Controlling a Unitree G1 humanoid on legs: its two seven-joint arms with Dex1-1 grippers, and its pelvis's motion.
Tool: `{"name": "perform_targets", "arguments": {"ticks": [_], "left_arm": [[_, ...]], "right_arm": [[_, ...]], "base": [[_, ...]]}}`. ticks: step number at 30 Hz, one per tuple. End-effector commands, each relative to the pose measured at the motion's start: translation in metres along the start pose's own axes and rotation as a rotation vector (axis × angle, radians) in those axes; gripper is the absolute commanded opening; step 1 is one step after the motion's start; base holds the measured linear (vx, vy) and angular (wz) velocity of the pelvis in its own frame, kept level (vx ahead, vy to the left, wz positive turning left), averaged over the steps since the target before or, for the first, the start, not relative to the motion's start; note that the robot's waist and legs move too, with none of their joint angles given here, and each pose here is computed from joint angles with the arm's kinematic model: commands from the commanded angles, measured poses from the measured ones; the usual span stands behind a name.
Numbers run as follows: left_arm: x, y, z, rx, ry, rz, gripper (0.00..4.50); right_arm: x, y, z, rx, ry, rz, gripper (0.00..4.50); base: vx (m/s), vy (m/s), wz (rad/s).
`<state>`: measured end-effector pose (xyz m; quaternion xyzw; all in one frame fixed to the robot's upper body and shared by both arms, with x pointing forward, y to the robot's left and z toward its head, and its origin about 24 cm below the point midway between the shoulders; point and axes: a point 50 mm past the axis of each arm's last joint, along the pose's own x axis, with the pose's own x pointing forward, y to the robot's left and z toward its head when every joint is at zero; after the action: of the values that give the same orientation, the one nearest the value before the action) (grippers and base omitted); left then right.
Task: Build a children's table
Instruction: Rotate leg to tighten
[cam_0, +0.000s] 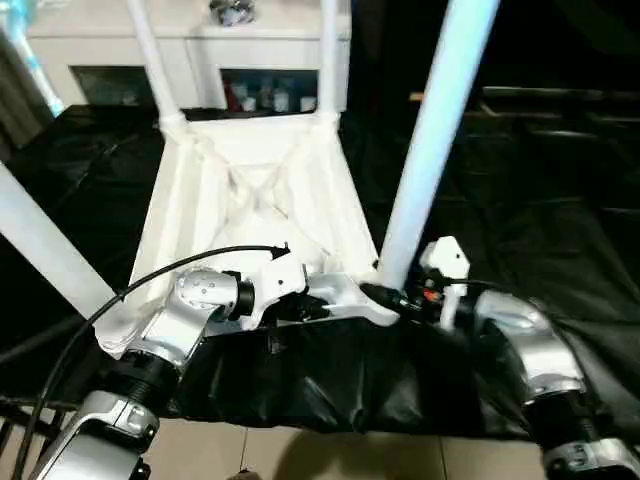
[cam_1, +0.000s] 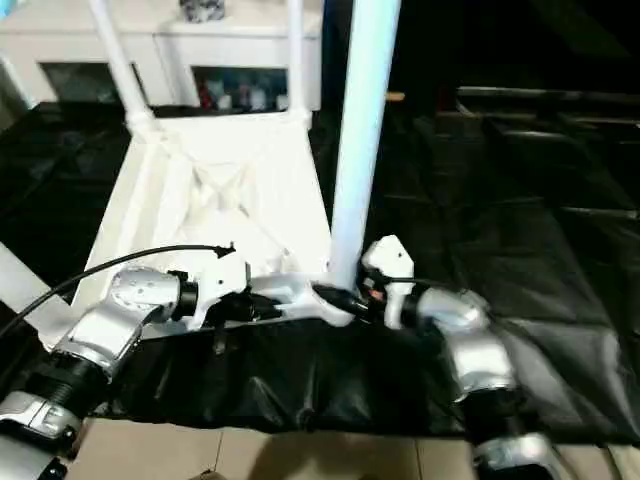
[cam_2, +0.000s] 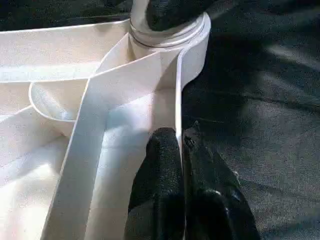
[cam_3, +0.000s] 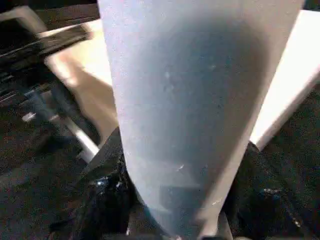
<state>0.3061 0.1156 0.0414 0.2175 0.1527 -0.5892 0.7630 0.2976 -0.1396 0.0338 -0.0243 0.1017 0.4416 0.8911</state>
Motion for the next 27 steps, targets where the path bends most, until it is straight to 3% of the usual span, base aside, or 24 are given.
{"name": "perform_targets", "arguments": {"ticks": [1,3,6,11,13,19,22,27], "left_arm": [[0.015,0.002,0.01,0.004,0.001,0.065,0.0],[0.04,-0.004,0.027,-0.025,-0.057,0.106,0.0],[0.056,-0.011,0.041,-0.036,-0.101,0.086,0.0],[0.075,-0.019,0.057,-0.027,-0.129,0.065,0.0],[0.075,-0.018,0.058,-0.02,-0.123,0.073,0.0],[0.055,-0.007,0.044,0.017,-0.074,0.079,0.0],[0.036,-0.004,0.03,0.041,-0.039,0.036,0.0],[0.015,0.0,0.019,0.037,-0.029,-0.007,0.0]], "right_arm": [[0.015,0.018,-0.02,0.101,0.058,-0.02,1.97],[0.037,0.025,-0.023,0.149,0.064,-0.189,1.97],[0.05,0.027,-0.022,0.146,0.095,-0.283,1.97],[0.071,0.032,-0.004,0.097,0.058,-0.304,1.97],[0.073,0.033,0.001,0.1,0.034,-0.287,2.52],[0.049,0.022,-0.004,0.116,0.02,-0.204,3.05],[0.028,0.011,-0.007,0.075,0.046,-0.122,3.4],[0.007,-0.003,-0.002,0.005,0.068,-0.01,3.47]], "base": [[0.0,0.0,0.0],[0.0,0.0,0.0],[0.0,0.0,0.0],[0.0,0.0,0.0],[0.0,0.0,0.0],[0.0,0.0,0.0],[0.0,0.0,0.0],[0.0,0.0,0.0]]}}
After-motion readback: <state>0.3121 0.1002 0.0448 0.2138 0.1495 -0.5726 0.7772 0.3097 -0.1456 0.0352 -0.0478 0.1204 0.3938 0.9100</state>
